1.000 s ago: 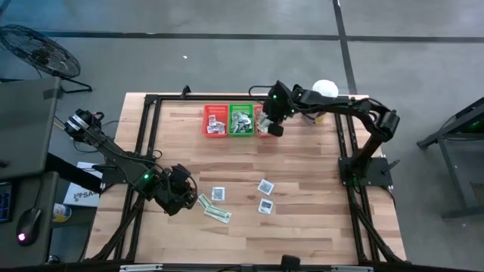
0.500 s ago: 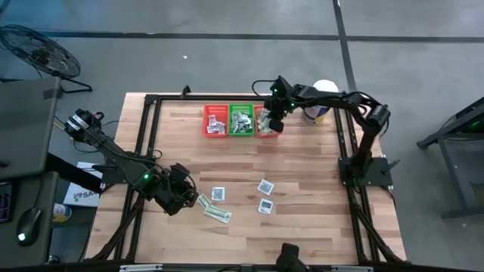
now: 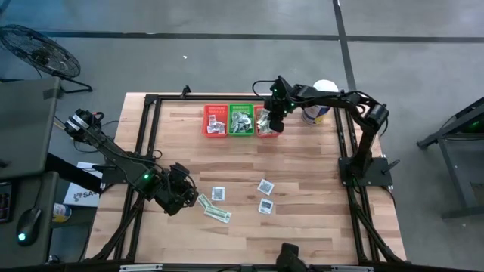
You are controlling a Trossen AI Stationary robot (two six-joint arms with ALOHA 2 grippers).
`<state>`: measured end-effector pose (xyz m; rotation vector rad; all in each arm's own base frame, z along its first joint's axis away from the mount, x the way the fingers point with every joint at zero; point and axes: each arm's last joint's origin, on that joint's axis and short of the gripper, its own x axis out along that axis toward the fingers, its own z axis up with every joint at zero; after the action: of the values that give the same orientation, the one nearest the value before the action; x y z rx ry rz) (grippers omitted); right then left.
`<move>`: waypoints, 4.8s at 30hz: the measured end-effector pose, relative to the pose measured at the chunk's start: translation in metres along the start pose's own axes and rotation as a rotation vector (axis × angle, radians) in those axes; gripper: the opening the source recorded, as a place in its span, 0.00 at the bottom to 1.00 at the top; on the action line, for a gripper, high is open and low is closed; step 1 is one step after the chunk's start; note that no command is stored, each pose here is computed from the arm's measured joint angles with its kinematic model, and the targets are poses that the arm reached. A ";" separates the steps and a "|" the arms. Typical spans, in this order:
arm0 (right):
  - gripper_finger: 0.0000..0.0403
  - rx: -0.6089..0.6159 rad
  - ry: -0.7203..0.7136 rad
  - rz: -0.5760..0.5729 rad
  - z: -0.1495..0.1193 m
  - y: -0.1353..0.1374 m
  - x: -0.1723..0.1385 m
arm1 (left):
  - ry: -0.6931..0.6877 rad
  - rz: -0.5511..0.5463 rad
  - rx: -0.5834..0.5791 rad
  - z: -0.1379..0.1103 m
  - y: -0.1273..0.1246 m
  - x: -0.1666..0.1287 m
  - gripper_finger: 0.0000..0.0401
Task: Pick & Place First Aid Supplies
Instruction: Put the bandage pack into the right orange bin, then put the top towelette pack into the green bin
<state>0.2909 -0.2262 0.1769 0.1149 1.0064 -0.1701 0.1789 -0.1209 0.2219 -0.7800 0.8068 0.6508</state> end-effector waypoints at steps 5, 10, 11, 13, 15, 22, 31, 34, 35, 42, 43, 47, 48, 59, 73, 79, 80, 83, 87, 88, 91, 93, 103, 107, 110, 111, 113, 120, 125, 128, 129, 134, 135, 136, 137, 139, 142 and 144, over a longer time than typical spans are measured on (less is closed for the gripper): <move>0.27 0.001 0.004 -0.007 0.000 0.001 -0.005 | 0.001 0.000 0.000 0.000 0.000 0.000 0.40; 0.35 -0.004 -0.013 -0.017 0.003 0.004 -0.018 | 0.001 0.000 0.000 0.000 0.000 0.000 0.40; 0.36 -0.005 -0.018 -0.019 0.004 0.004 -0.020 | 0.001 0.000 0.000 0.000 0.000 0.000 0.40; 0.36 -0.003 -0.030 -0.021 0.005 0.005 -0.026 | 0.001 0.000 0.000 0.000 0.000 0.000 0.40; 0.36 0.004 -0.043 -0.019 0.007 0.006 -0.030 | 0.001 0.000 0.000 0.000 0.000 0.000 0.40; 0.34 0.055 -0.060 0.011 0.008 0.011 -0.044 | 0.002 0.000 0.000 0.000 0.000 0.000 0.40; 0.33 0.035 -0.042 0.030 0.010 0.029 -0.063 | 0.003 0.001 0.009 0.000 0.000 0.000 0.40; 0.33 0.041 -0.035 0.028 0.012 0.037 -0.066 | 0.003 0.000 0.021 0.000 0.000 0.000 0.40; 0.33 0.047 -0.034 0.031 0.012 0.039 -0.068 | 0.003 0.000 0.026 0.000 0.000 0.000 0.40; 0.33 0.105 0.013 0.037 0.013 0.058 -0.071 | 0.009 0.000 0.043 0.000 0.000 0.000 0.40; 0.33 0.122 0.021 0.042 0.013 0.061 -0.071 | 0.010 -0.002 0.048 0.000 0.000 0.000 0.40; 0.33 0.172 0.052 0.064 0.014 0.071 -0.069 | 0.010 -0.002 0.069 0.000 0.000 0.000 0.40; 0.33 0.179 0.058 0.069 0.014 0.074 -0.068 | 0.011 -0.003 0.075 0.000 0.000 0.000 0.40; 0.50 0.242 0.143 0.188 0.018 0.129 -0.062 | 0.060 -0.006 0.156 -0.002 0.000 0.000 0.40; 0.58 0.078 0.217 0.207 -0.006 0.219 -0.043 | 0.121 -0.018 0.249 -0.004 -0.001 0.000 0.40; 0.55 0.051 0.193 0.190 -0.024 0.246 -0.032 | 0.133 -0.026 0.290 -0.004 -0.001 0.000 0.40; 0.55 0.038 0.180 0.183 -0.026 0.249 -0.030 | 0.135 -0.030 0.298 -0.004 -0.001 0.000 0.40; 0.55 0.009 0.148 0.185 -0.034 0.258 -0.025 | 0.139 -0.051 0.326 -0.004 -0.003 0.000 0.40; 0.55 0.001 0.105 0.160 -0.046 0.264 -0.016 | 0.137 -0.060 0.340 -0.004 -0.004 0.000 0.40; 0.55 0.006 0.100 0.155 -0.049 0.265 -0.014 | 0.136 -0.063 0.343 -0.004 -0.004 0.000 0.40; 0.55 -0.012 0.057 0.168 -0.055 0.272 -0.011 | 0.136 -0.065 0.348 -0.004 -0.005 0.000 0.40; 0.55 -0.046 0.017 0.165 -0.059 0.277 -0.009 | 0.136 -0.064 0.349 -0.004 -0.004 0.000 0.40; 0.55 -0.202 -0.073 0.133 -0.064 0.291 0.006 | 0.164 -0.067 0.357 -0.005 -0.004 -0.001 0.40; 0.55 -0.193 -0.017 0.104 -0.071 0.290 0.020 | 0.185 -0.069 0.358 -0.006 -0.004 -0.001 0.40; 0.55 -0.198 -0.001 0.096 -0.074 0.290 0.027 | 0.187 -0.068 0.353 -0.006 -0.004 -0.001 0.40; 0.55 -0.199 0.004 0.100 -0.074 0.291 0.030 | 0.187 -0.069 0.351 -0.006 -0.004 -0.001 0.40; 0.55 -0.202 0.024 0.103 -0.077 0.291 0.036 | 0.187 -0.068 0.349 -0.006 -0.004 -0.001 0.40; 0.54 -0.213 0.070 0.135 -0.082 0.293 0.048 | 0.187 -0.069 0.346 -0.006 -0.004 -0.001 0.40; 0.44 -0.206 0.075 0.117 -0.083 0.292 0.049 | 0.187 -0.070 0.341 -0.006 -0.004 -0.001 0.40; 0.36 -0.186 0.075 0.112 -0.083 0.292 0.049 | 0.187 -0.070 0.338 -0.006 -0.004 -0.001 0.40; 0.33 -0.176 0.075 0.108 -0.083 0.292 0.049 | 0.187 -0.070 0.335 -0.006 -0.004 -0.001 0.40; 0.20 -0.119 0.065 0.087 -0.083 0.291 0.049 | 0.182 -0.068 0.323 -0.006 -0.004 -0.001 0.40; 0.17 -0.117 0.062 0.088 -0.083 0.292 0.049 | 0.182 -0.067 0.322 -0.006 -0.004 -0.001 0.40; 0.14 -0.112 0.059 0.089 -0.082 0.292 0.049 | 0.181 -0.067 0.322 -0.006 -0.004 -0.001 0.40; 0.12 -0.102 0.055 0.090 -0.082 0.292 0.049 | 0.181 -0.067 0.322 -0.006 -0.004 -0.001 0.40; 0.06 -0.083 0.048 0.093 -0.081 0.292 0.047 | 0.178 -0.067 0.322 -0.006 -0.004 -0.001 0.40; 0.02 -0.055 0.037 0.101 -0.079 0.289 0.045 | 0.176 -0.067 0.322 -0.006 -0.004 -0.001 0.40; 0.02 -0.028 0.023 0.108 -0.077 0.288 0.042 | 0.171 -0.066 0.322 -0.005 -0.004 -0.001 0.40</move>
<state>0.3055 0.0657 0.1055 0.1460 1.0229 -0.0558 0.1797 -0.1277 0.2214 -0.5698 1.0092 0.3847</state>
